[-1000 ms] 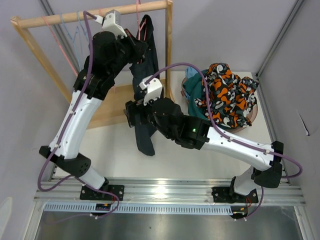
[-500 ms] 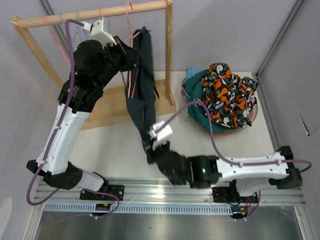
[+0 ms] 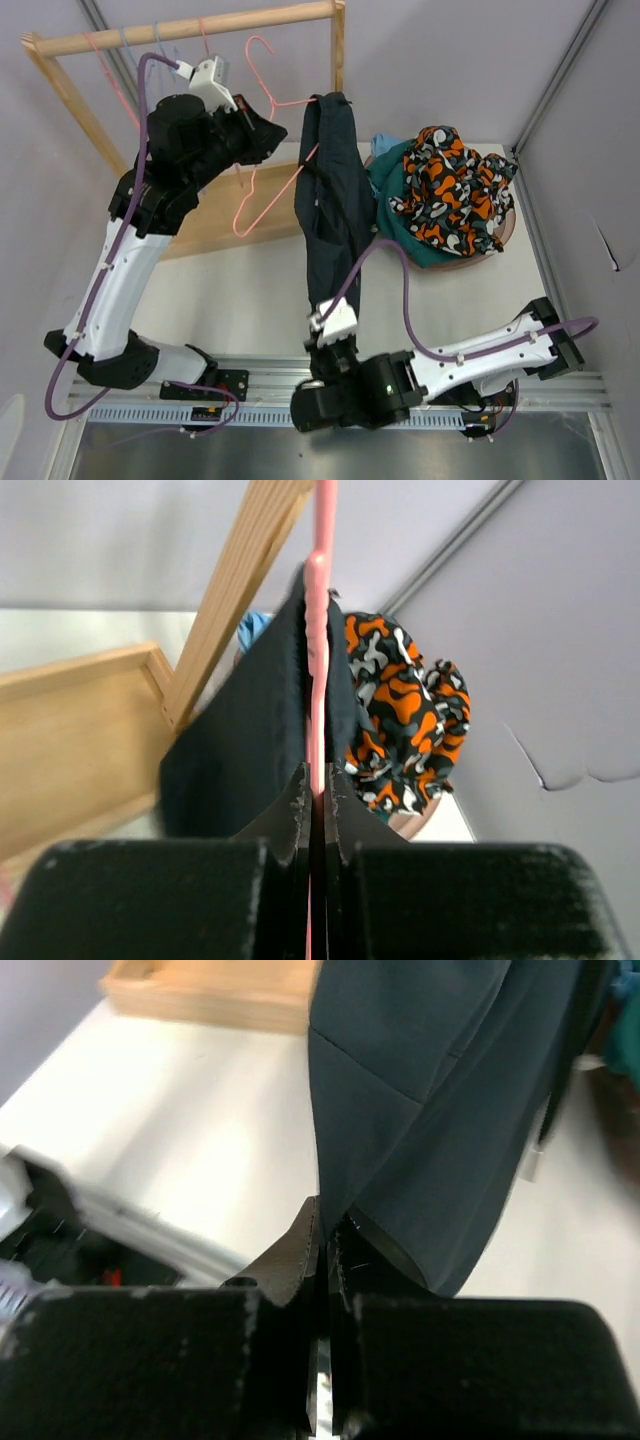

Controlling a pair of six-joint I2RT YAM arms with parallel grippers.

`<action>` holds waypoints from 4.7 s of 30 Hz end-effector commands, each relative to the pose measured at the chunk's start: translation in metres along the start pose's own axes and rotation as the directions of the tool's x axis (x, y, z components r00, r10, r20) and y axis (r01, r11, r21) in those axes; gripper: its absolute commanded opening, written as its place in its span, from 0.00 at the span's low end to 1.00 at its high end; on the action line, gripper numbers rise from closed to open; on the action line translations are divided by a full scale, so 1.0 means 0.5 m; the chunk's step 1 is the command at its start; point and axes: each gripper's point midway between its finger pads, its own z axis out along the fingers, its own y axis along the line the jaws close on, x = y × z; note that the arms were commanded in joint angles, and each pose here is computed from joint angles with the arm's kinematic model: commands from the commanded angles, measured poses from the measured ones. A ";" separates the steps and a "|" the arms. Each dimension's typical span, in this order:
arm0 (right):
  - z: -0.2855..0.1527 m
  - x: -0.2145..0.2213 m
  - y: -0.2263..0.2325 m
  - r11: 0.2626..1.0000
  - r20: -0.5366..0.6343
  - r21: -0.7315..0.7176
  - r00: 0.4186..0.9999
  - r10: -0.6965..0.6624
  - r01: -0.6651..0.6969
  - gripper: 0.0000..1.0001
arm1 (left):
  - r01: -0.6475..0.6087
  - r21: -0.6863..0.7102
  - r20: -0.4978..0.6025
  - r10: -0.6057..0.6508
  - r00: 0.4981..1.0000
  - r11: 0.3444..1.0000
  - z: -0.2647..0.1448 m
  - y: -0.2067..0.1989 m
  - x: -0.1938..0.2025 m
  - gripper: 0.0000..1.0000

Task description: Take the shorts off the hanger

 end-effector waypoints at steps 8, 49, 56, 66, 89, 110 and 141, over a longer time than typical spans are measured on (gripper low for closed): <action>0.177 -0.443 -0.245 0.978 0.271 0.070 0.947 0.170 -0.195 0.00 | 0.039 0.182 -0.005 -0.038 0.999 0.983 -0.228 -0.024 0.079 0.00; 0.395 0.066 -0.802 0.689 0.193 0.446 0.814 0.549 -0.570 0.00 | -0.069 0.162 0.027 0.065 0.997 0.984 -0.275 0.025 0.127 0.00; 0.390 0.356 -0.772 0.583 0.008 0.570 0.714 0.700 -0.578 0.00 | -0.099 0.125 0.096 0.088 0.992 0.987 -0.201 -0.006 0.038 0.00; 0.375 0.234 -0.713 0.728 -0.032 0.462 0.811 0.584 -0.506 0.99 | -0.171 -0.069 0.145 0.180 0.973 0.983 -0.011 0.003 -0.103 0.00; 0.049 -0.027 -0.601 0.812 0.114 0.219 0.841 0.530 -0.541 0.99 | -0.119 -0.288 0.229 0.189 0.955 0.950 0.192 0.136 -0.180 0.01; 0.005 -0.161 -0.566 0.873 0.179 0.053 0.865 0.469 -0.485 0.99 | -0.125 -0.223 0.163 0.163 0.973 0.967 0.150 0.139 -0.144 0.99; -0.068 -0.162 -0.529 0.901 0.122 -0.072 0.892 0.434 -0.429 0.99 | -0.141 -0.181 0.416 0.206 0.886 0.973 -0.432 0.265 0.206 0.99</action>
